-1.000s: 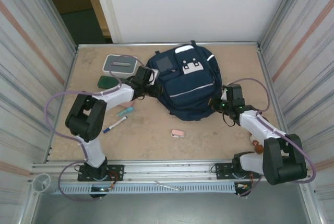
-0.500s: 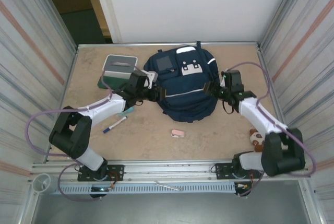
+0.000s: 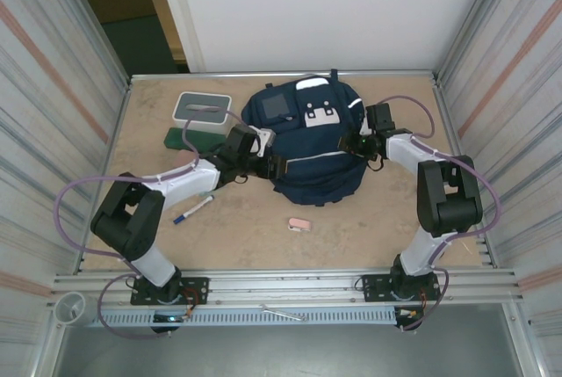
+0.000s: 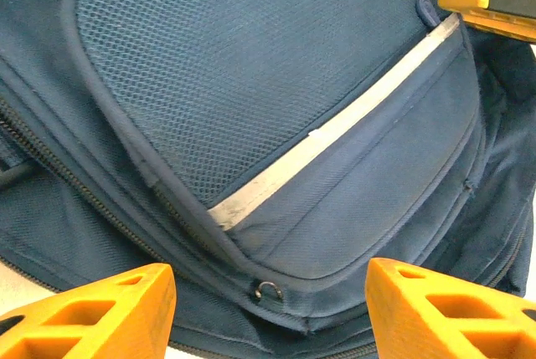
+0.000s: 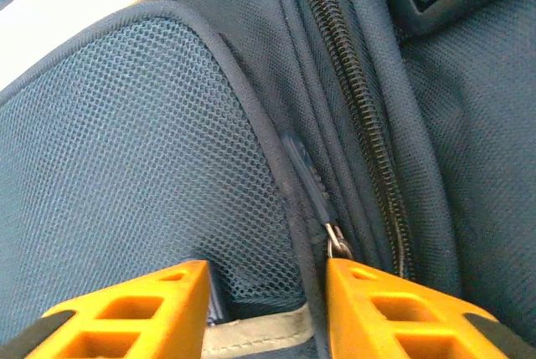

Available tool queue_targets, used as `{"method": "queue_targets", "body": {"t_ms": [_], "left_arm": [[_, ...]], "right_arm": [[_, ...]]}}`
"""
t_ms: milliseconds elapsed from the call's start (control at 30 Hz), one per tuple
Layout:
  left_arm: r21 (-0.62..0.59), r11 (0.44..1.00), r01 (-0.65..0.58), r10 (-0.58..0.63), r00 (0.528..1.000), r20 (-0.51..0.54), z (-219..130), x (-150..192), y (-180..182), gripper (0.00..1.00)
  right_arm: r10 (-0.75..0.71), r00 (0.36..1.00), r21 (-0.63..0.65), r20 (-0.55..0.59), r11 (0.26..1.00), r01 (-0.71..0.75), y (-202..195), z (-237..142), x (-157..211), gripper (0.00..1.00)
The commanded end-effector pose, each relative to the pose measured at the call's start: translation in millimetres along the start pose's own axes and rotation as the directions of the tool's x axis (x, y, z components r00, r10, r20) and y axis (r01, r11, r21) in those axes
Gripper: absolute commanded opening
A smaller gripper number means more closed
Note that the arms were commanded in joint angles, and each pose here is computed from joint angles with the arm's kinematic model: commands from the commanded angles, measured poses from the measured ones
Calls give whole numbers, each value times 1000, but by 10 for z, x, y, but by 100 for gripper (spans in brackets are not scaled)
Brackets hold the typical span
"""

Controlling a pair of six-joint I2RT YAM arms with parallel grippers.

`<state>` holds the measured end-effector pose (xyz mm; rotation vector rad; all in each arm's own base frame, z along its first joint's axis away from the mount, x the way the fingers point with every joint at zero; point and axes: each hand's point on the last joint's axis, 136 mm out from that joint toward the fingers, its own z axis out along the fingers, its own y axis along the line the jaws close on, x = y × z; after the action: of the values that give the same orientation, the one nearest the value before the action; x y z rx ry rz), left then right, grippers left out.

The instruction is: Pack the student bag

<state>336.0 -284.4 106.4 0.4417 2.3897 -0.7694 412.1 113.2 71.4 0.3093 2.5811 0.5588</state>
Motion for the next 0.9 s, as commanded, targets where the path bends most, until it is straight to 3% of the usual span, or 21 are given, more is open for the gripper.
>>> {"method": "queue_targets", "body": {"t_ms": [0, 67, 100, 367, 600, 767, 867], "left_arm": [[29, 1000, -1, 0, 1000, 4, -37, -29, -97, 62], [31, 1000, -5, 5, 1000, 14, -93, -33, -117, 62], [31, 999, -9, 9, 1000, 23, -129, -42, -125, 62], [37, 993, -109, 104, 987, 123, -474, -253, -270, 66], [32, 988, -153, 147, 978, 148, -535, -335, -325, 71], [-21, 971, -240, 241, 965, 104, -508, -247, -355, 83], [-69, 966, -249, 254, 963, 91, -502, -225, -286, 84]], "right_arm": [[13, 1000, -105, -24, 994, -15, 216, -60, 46, 13], [68, 998, -184, -11, 981, -69, 301, -172, 2, 1], [104, 995, -233, -3, 967, -102, 360, -259, -42, 0], [315, 945, -515, 92, 827, -225, 818, -925, -476, 0], [467, 872, -595, 147, 746, -300, 883, -1191, -600, 0], [436, 882, -585, 181, 769, -260, 991, -1297, -592, 0], [335, 918, -499, 214, 845, -192, 933, -1265, -520, 0]]}}
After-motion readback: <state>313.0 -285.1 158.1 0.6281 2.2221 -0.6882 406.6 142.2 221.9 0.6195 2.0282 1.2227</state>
